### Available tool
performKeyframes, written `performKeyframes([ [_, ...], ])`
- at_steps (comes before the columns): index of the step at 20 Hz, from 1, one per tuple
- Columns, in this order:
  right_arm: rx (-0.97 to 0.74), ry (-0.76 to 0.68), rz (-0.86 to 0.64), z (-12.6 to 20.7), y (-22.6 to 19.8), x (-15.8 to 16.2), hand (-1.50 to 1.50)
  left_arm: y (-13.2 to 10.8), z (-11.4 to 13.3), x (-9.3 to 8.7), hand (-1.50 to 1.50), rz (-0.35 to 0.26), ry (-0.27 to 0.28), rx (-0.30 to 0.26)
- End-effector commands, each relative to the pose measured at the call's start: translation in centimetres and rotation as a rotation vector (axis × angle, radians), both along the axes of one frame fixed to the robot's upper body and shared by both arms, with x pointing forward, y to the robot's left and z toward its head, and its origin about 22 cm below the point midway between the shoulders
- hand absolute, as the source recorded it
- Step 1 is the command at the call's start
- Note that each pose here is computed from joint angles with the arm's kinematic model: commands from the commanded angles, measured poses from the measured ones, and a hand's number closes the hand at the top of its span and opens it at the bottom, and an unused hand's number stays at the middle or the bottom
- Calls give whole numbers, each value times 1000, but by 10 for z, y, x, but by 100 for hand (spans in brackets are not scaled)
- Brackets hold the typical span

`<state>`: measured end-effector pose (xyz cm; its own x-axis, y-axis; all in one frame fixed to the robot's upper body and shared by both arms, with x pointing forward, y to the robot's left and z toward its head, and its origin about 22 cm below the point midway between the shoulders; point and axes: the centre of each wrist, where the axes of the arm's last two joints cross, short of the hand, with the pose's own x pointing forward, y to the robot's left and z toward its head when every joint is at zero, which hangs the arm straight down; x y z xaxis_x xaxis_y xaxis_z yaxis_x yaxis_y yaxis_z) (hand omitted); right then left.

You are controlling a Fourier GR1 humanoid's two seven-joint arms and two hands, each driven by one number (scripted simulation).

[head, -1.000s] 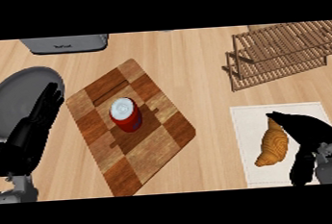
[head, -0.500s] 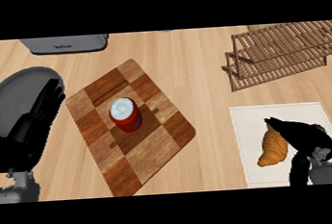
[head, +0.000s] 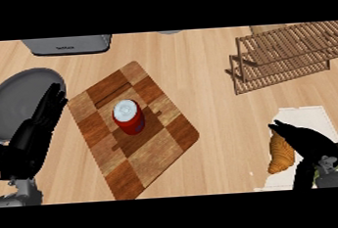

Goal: Pick the croissant from the placemat and place it in the tiered shelf

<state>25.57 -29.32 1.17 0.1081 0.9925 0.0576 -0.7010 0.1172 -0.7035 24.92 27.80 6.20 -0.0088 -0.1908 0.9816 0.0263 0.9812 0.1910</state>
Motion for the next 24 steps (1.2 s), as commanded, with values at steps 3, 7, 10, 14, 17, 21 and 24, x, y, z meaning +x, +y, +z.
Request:
performKeyframes([
  [3,-63,-134,20,-29,-20,1,150,-11,2,6,0,-14,10,10],
  [7,-87,-201,48,-34,-19,-7,150,-8,9,14,0,-7,0,9],
  [10,-96,-271,74,-33,-28,2,150,-17,-17,7,0,-12,1,9],
  [14,-23,-445,63,-4,-21,10,150,-3,3,-3,0,-11,14,2],
  [17,143,-549,29,45,-30,11,150,-1,-2,0,0,7,-2,-7],
  [21,297,-668,-21,53,52,-20,150,-3,7,8,0,25,13,4],
  [24,430,-767,-61,66,88,-52,150,19,-7,-3,0,34,33,1],
])
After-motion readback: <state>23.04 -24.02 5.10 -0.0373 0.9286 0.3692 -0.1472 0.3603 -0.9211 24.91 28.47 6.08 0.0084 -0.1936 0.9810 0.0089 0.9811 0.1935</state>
